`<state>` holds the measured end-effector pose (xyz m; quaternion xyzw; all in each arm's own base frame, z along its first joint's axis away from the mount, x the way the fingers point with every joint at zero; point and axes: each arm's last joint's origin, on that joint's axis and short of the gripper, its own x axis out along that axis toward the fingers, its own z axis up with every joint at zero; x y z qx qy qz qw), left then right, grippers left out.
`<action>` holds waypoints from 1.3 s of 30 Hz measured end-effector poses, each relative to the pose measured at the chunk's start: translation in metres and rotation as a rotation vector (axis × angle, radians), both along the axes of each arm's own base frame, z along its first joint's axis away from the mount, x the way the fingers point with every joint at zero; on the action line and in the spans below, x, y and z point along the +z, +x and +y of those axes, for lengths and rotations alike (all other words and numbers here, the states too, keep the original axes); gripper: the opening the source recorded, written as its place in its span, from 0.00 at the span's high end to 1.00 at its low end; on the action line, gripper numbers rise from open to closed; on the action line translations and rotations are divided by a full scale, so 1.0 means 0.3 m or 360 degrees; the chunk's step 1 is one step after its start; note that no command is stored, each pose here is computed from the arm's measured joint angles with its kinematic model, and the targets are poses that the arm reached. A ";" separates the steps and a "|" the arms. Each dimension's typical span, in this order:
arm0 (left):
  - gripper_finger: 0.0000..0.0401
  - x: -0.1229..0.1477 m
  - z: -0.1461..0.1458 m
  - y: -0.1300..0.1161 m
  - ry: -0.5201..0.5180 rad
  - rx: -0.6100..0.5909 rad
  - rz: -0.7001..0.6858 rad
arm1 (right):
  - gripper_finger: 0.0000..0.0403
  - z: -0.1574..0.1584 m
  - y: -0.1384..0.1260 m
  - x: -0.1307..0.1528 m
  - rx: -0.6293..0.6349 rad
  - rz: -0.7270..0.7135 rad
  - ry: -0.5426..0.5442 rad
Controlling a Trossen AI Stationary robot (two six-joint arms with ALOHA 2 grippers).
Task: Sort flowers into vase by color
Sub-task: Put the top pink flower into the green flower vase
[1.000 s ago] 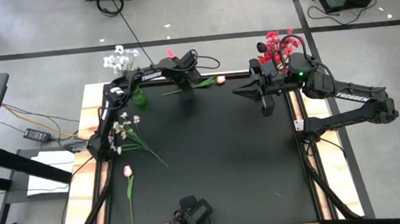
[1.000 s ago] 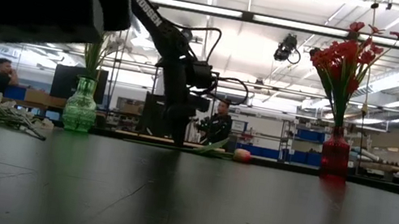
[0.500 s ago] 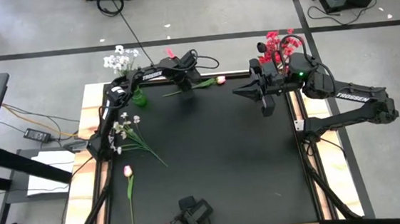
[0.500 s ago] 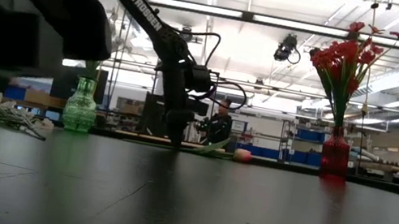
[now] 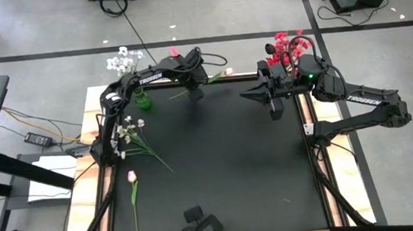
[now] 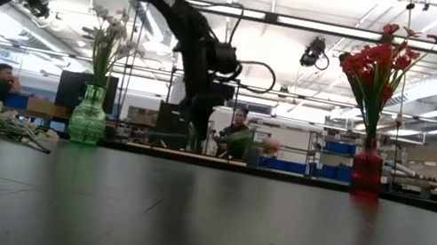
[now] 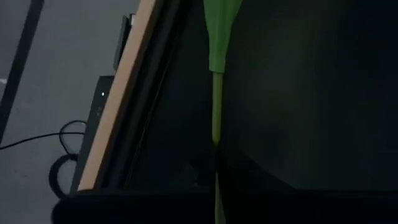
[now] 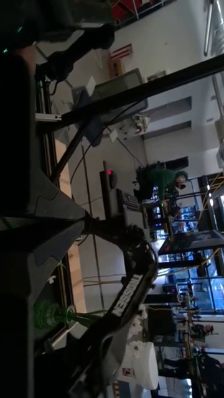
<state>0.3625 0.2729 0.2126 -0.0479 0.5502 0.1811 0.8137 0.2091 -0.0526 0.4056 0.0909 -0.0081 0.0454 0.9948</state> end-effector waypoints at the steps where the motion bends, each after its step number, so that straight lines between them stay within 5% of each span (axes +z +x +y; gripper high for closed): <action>1: 0.98 0.017 -0.012 0.000 0.0003 0.0002 -0.0010 | 0.94 0.000 0.000 0.000 0.0000 0.0000 0.0000; 21: 0.99 0.528 -0.244 -0.123 0.0101 0.0302 -0.0720 | 0.94 0.000 0.000 0.000 0.0001 0.0000 0.0000; 32: 1.00 0.619 -0.423 -0.224 0.0120 0.0460 -0.0556 | 0.94 0.000 0.000 0.000 0.0001 0.0000 0.0000; 39: 1.00 0.533 -0.520 -0.276 0.0188 0.0488 -0.0594 | 0.94 0.000 0.000 0.000 0.0001 0.0000 0.0000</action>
